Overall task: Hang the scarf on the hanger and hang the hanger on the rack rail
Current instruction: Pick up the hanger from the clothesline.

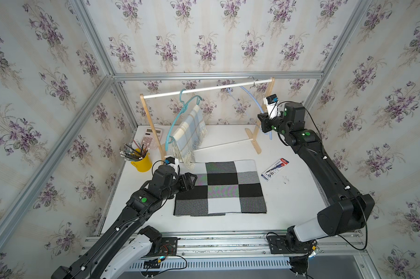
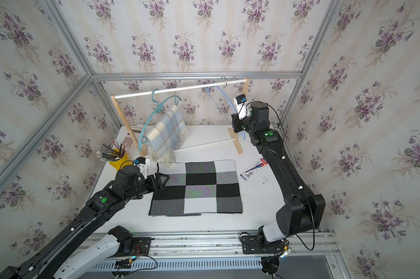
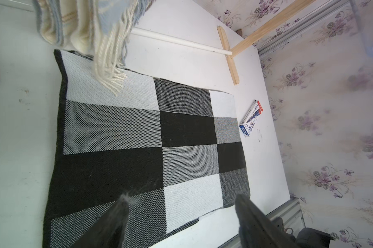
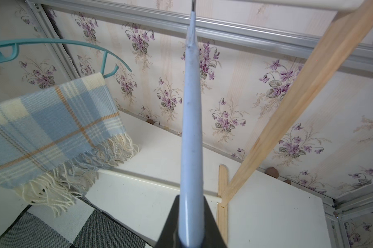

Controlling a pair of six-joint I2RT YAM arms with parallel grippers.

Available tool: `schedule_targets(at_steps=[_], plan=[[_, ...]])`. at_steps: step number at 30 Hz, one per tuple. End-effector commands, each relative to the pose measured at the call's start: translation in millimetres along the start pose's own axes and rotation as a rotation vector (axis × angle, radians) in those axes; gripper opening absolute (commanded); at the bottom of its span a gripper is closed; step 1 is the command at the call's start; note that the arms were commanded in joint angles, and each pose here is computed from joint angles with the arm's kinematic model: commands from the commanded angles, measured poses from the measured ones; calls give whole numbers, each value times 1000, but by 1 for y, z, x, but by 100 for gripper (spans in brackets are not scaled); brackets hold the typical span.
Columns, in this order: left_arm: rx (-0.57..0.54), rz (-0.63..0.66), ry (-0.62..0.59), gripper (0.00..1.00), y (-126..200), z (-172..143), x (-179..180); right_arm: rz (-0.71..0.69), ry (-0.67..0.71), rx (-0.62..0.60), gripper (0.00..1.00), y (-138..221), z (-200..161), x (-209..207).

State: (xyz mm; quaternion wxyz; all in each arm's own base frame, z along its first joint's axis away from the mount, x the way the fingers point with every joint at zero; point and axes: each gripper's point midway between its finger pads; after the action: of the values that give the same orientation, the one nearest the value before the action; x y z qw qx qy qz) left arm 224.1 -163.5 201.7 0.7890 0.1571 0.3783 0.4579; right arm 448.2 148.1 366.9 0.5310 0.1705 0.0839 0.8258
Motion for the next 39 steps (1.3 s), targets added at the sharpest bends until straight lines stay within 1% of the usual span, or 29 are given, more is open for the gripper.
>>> schedule_targets(at_steps=[1,5,10,13,16,19,20,22,25,30,34,36,39], plan=[[-11,13,2,79,5,3,1,19,-7,-66,0,10,14,9],[-21,23,4,79,13,5,1,7,-39,-78,0,31,3,15],[-51,28,-12,78,34,21,-7,-45,-90,-78,0,63,-34,28],[-80,15,-23,77,51,38,-19,-76,-125,-86,0,83,-61,38],[-97,-16,-33,73,63,54,-36,-123,-137,-86,0,99,-100,57],[-97,-34,-57,70,66,65,-55,-167,-165,-97,0,112,-145,70],[-97,-30,-76,70,64,68,-65,-191,-160,-113,0,117,-163,75],[-93,-12,-110,68,58,73,-79,-228,-140,-151,0,124,-183,83],[-90,51,-151,65,46,84,-97,-277,-94,-195,0,127,-205,91],[-139,188,-156,64,26,109,-113,-359,-30,-227,0,117,-230,96],[-159,284,-171,65,5,122,-127,-367,-14,-218,0,104,-246,101],[-149,330,-199,65,-11,124,-136,-373,-1,-211,0,98,-252,103],[-167,382,-240,66,-24,132,-151,-373,15,-202,0,92,-258,107]])
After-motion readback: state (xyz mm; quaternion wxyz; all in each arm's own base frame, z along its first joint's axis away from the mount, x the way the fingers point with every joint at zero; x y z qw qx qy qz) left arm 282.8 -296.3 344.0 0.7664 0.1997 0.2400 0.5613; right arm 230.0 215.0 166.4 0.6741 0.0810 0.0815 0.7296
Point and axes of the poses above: each gripper's point midway between its finger pads, its own y axis back along the fingers, its own x axis along the line the jaws close on, z = x × y, and after that the axes turned 15 degrees about -y, right-handed
